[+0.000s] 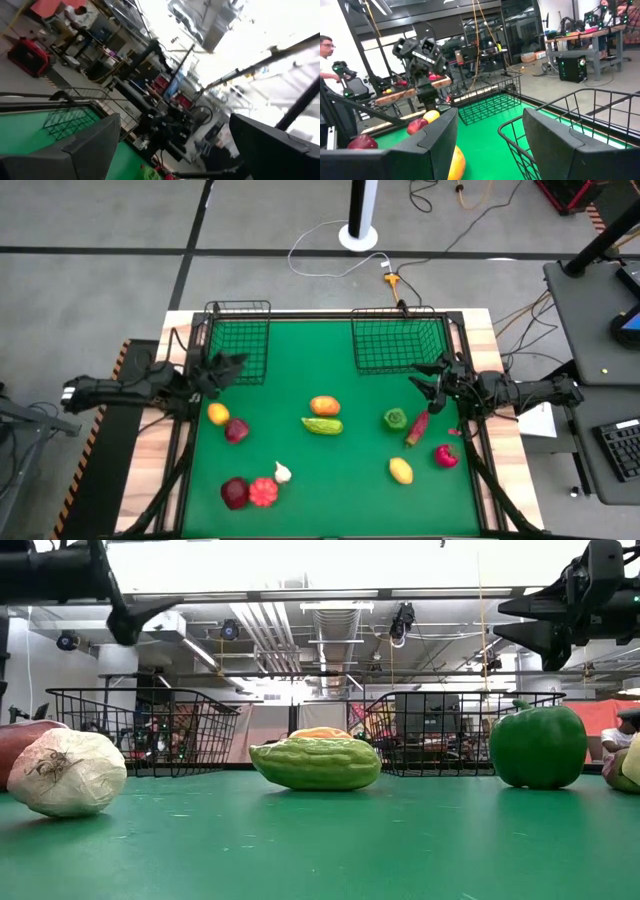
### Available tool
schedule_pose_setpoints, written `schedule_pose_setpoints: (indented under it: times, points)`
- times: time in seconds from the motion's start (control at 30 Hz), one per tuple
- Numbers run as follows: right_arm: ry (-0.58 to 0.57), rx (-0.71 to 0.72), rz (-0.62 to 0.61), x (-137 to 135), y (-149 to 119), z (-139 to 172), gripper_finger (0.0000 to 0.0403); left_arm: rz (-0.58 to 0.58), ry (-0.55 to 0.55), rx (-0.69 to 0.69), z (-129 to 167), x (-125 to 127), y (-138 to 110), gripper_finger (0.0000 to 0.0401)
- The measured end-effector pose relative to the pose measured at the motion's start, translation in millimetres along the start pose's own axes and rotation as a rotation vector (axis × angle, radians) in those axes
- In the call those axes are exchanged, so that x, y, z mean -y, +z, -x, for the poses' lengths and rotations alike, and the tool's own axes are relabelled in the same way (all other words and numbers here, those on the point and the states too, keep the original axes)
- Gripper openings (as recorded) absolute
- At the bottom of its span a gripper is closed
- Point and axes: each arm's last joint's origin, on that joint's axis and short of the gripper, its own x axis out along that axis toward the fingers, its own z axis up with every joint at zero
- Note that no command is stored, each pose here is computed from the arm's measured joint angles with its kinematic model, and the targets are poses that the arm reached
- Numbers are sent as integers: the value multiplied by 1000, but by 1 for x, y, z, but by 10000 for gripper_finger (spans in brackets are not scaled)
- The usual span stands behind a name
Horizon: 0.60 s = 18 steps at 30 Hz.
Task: Sort produce into baskets
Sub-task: Put the green cucumber into the right wire basket
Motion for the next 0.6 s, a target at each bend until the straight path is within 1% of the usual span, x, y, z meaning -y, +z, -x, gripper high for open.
schedule_pose_setpoints:
  times: [0.13,0.23,0.33,0.47,0.53,0.6]
  points:
    - [0,1,0,0,0,0,215,-68,-5,-62,-22,19,8,356]
    - [0,1,-1,0,0,0,215,-119,27,-157,-42,34,11,356]
    - [0,2,-3,0,0,0,215,-178,111,-309,-60,48,14,356]
    - [0,2,-29,0,0,0,215,-273,221,-557,-80,64,11,356]
    - [0,2,-25,0,0,0,215,-331,230,-691,-88,73,5,356]
    - [0,1,-1,0,0,0,215,-393,215,-794,-95,84,-2,356]
